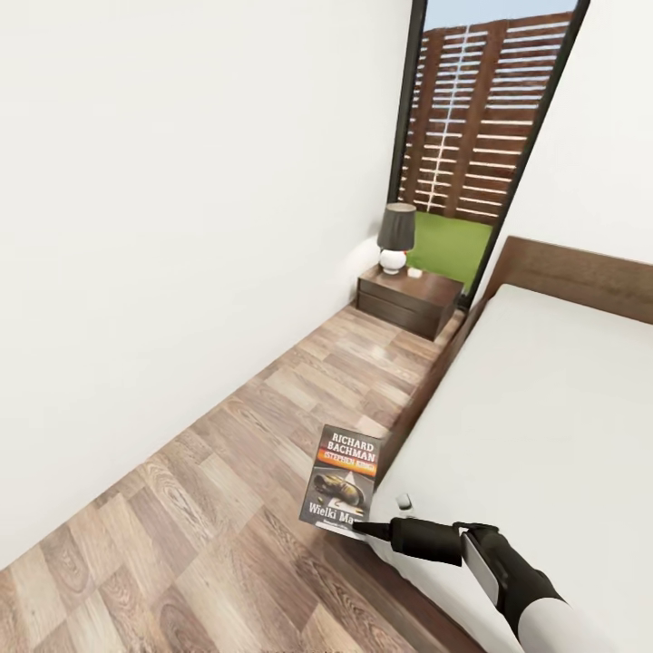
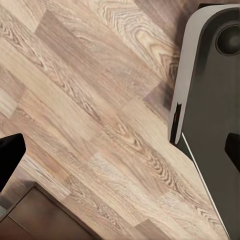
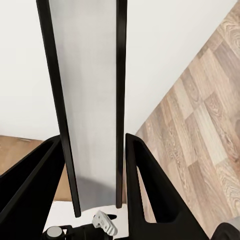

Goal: In the bedroom, move the book from the bed onto either nightstand, and place the two sandals side by side next to the bed.

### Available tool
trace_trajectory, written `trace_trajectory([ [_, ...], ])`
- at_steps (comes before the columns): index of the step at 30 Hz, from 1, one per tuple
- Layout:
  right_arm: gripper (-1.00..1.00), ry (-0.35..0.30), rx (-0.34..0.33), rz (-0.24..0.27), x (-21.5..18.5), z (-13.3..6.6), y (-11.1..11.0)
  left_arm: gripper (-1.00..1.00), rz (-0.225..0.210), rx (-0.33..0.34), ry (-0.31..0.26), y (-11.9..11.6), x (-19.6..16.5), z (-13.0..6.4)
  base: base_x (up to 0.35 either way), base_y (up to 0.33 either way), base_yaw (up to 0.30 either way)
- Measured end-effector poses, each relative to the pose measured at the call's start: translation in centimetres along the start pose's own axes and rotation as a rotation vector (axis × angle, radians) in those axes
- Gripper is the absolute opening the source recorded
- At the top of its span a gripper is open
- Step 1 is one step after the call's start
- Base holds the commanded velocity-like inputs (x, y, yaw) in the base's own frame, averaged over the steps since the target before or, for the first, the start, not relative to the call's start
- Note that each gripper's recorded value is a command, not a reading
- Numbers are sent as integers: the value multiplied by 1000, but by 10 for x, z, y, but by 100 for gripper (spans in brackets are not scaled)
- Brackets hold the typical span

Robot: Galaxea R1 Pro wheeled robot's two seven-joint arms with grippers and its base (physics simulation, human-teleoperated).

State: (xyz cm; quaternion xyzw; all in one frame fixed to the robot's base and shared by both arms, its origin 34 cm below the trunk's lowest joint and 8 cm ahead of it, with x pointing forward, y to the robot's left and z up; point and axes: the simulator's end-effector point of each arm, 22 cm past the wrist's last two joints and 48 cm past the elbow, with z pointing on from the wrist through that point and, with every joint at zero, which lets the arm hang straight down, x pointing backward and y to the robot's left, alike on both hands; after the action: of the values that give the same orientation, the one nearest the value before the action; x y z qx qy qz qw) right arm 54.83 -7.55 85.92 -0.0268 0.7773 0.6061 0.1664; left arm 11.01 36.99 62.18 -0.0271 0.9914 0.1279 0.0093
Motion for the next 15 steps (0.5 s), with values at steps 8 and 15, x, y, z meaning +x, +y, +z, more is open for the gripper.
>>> trace_trajectory([
  [8, -100, -1, 0, 5, 1, 0, -2, 100, 2, 1, 7, -1, 3, 0, 0, 0, 51],
  [15, -100, -1, -1, 3, 1, 0, 0, 100, 1, 0, 3, 0, 2, 0, 0, 0, 31],
])
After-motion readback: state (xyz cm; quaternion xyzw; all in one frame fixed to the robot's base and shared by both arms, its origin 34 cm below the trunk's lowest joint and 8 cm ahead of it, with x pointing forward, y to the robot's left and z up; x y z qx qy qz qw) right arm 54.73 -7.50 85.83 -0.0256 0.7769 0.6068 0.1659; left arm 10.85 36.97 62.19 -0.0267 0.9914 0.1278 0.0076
